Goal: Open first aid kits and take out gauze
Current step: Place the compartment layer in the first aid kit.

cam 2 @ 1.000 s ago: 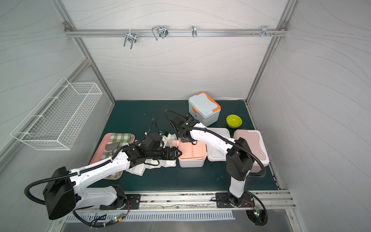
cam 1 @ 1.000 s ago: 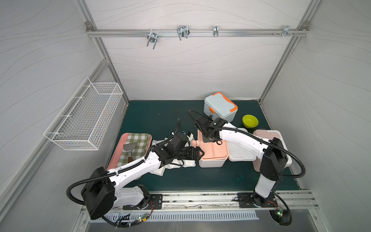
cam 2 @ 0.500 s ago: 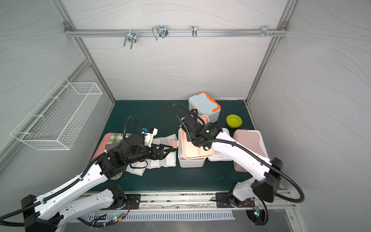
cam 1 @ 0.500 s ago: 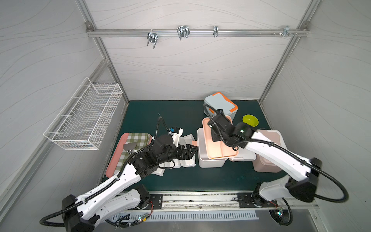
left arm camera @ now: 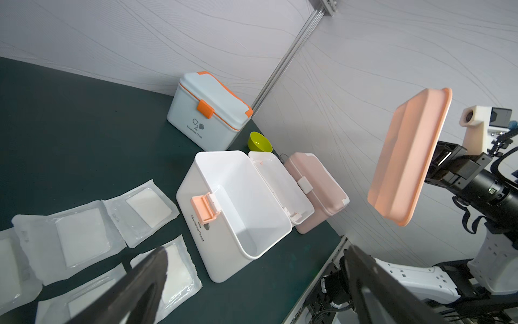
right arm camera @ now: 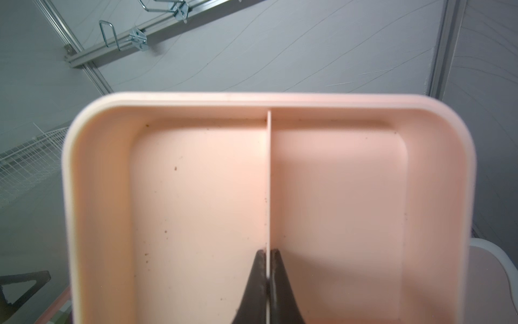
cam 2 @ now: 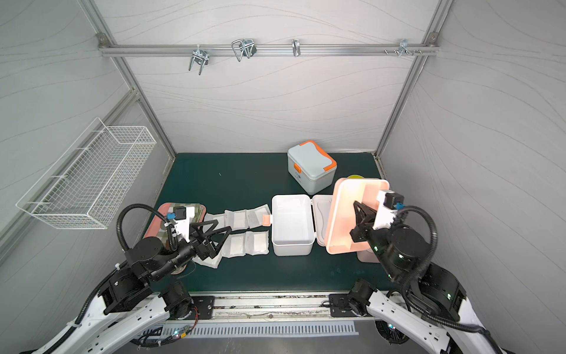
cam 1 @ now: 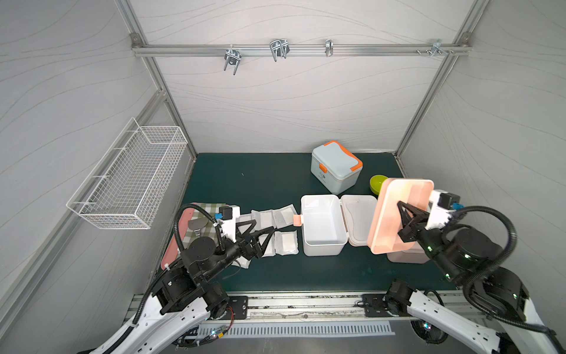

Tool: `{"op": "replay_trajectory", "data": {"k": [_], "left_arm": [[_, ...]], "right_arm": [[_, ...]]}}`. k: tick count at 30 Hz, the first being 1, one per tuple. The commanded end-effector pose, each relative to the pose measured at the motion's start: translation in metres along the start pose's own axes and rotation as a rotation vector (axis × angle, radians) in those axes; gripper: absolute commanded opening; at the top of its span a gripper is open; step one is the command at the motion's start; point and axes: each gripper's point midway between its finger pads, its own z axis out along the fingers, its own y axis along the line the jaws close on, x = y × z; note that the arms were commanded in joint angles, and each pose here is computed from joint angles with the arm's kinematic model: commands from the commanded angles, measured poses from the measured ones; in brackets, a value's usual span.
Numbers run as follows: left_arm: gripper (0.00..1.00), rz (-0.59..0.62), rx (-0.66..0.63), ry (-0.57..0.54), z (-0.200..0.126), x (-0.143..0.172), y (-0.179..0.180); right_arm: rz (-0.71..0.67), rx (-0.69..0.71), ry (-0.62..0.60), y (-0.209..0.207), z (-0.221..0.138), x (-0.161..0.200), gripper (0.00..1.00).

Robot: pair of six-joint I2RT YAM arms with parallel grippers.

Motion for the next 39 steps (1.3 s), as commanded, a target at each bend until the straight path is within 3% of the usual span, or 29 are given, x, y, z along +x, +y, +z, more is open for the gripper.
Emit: {"op": "replay_trajectory", "data": {"k": [1, 5, 9, 16, 19, 22, 30, 39], "left_arm": [[0.99, 0.019, 0.035, -0.108, -0.007, -0.019, -0.006], [0.99, 0.023, 0.039, -0.113, -0.006, -0.021, -0.008], [0.99, 0.021, 0.015, -0.056, 0.010, -0.018, -0.009], [0.99, 0.033, -0.113, 0.242, 0.065, 0.010, -0.005], [0.99, 0.032, -0.154, 0.387, 0.085, 0.033, 0.001], [0.99, 0.014, -0.177, 0.478, 0.094, 0.051, 0.006], [0.99, -0.015, -0.166, 0.442, 0.090, 0.057, 0.010], [0.99, -0.004, -0.182, 0.418, 0.081, 0.054, 0.015]], "right_arm": [[0.010, 0.047, -0.085, -0.017, -0.011, -0.009, 0.00], [0.012, 0.048, -0.083, -0.017, -0.010, -0.007, 0.00], [-0.023, 0.041, 0.010, 0.001, 0.013, 0.004, 0.00], [-0.135, 0.022, 0.398, 0.059, 0.090, 0.063, 0.00], [-0.123, 0.046, 0.611, 0.070, 0.122, 0.103, 0.00], [-0.095, 0.086, 0.749, 0.075, 0.147, 0.134, 0.00], [-0.016, 0.221, 0.953, 0.082, 0.180, 0.193, 0.00], [-0.045, 0.320, 1.049, 0.077, 0.194, 0.229, 0.00]]}}
